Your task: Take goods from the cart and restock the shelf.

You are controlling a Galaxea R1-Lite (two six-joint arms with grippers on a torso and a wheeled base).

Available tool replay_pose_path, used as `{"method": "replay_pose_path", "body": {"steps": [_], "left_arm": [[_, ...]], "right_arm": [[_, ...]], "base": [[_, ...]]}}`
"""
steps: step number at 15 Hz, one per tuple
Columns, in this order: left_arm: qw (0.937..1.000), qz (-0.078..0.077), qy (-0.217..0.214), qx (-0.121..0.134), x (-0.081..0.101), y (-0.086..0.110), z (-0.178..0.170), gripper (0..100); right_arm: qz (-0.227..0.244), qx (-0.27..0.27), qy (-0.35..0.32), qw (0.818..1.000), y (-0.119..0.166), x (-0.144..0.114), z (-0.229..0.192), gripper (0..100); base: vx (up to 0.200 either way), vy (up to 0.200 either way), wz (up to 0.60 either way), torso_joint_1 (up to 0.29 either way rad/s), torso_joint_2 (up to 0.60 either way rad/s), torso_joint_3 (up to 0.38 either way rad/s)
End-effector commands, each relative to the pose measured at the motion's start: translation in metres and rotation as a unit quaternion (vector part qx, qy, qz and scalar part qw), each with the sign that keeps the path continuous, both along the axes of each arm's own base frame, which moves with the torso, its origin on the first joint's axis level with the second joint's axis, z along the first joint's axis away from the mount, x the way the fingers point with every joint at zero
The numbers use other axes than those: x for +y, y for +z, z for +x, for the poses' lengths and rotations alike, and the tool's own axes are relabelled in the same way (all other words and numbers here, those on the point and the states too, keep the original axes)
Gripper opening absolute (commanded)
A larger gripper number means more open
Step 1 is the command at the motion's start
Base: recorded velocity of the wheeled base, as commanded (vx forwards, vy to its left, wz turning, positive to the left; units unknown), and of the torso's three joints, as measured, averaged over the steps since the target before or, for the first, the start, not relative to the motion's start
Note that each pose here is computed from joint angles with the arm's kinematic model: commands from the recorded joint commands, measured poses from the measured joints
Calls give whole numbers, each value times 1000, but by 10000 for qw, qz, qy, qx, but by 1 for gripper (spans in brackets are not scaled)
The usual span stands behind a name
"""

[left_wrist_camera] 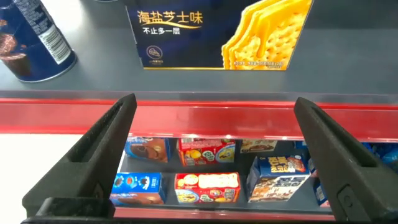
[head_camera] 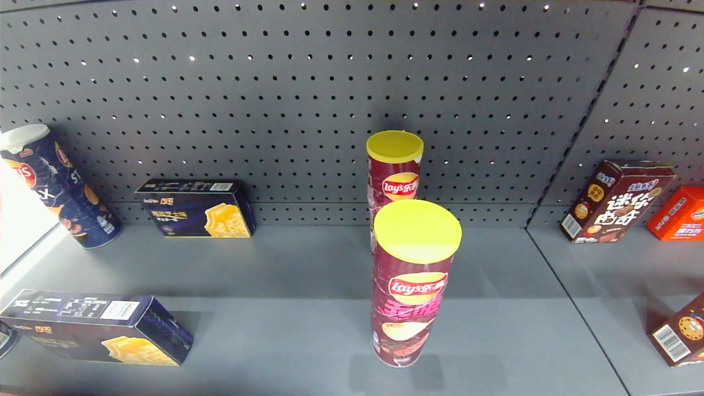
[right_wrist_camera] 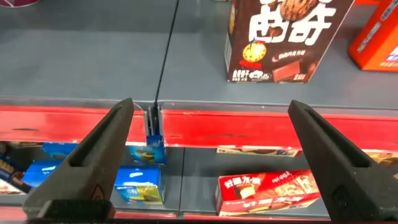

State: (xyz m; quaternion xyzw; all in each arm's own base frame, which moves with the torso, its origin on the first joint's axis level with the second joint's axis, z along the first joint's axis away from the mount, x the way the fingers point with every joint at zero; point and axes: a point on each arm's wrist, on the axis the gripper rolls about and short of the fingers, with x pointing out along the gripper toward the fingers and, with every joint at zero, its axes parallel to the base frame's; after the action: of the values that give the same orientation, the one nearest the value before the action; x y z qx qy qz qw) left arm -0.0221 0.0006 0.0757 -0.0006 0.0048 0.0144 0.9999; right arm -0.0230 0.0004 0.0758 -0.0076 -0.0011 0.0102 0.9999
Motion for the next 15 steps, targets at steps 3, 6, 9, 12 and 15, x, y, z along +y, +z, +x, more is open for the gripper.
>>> {"method": "replay_pose_path", "body": {"steps": [3,6,9,12,15], "left_arm": [[10000,-1,71,6,0,0,0,100],[10000,0,79,6,0,0,0,100],[10000,-8,87,5,0,0,0,100],[10000,-8,87,5,0,0,0,100],[10000,-8,87,5,0,0,0,100]], "right_arm": [[-1,3,-2,10000,0,0,0,100],[-1,3,-2,10000,0,0,0,100],[-1,3,-2,10000,0,0,0,100],[-1,3,-2,10000,0,0,0,100],[-1,3,-2,10000,0,0,0,100]], "base": [[0,-67,0,1,-1,1],[0,-67,0,2,2,2],[0,0,0,0,0,0],[0,0,0,0,0,0],[0,0,0,0,0,0]]}}
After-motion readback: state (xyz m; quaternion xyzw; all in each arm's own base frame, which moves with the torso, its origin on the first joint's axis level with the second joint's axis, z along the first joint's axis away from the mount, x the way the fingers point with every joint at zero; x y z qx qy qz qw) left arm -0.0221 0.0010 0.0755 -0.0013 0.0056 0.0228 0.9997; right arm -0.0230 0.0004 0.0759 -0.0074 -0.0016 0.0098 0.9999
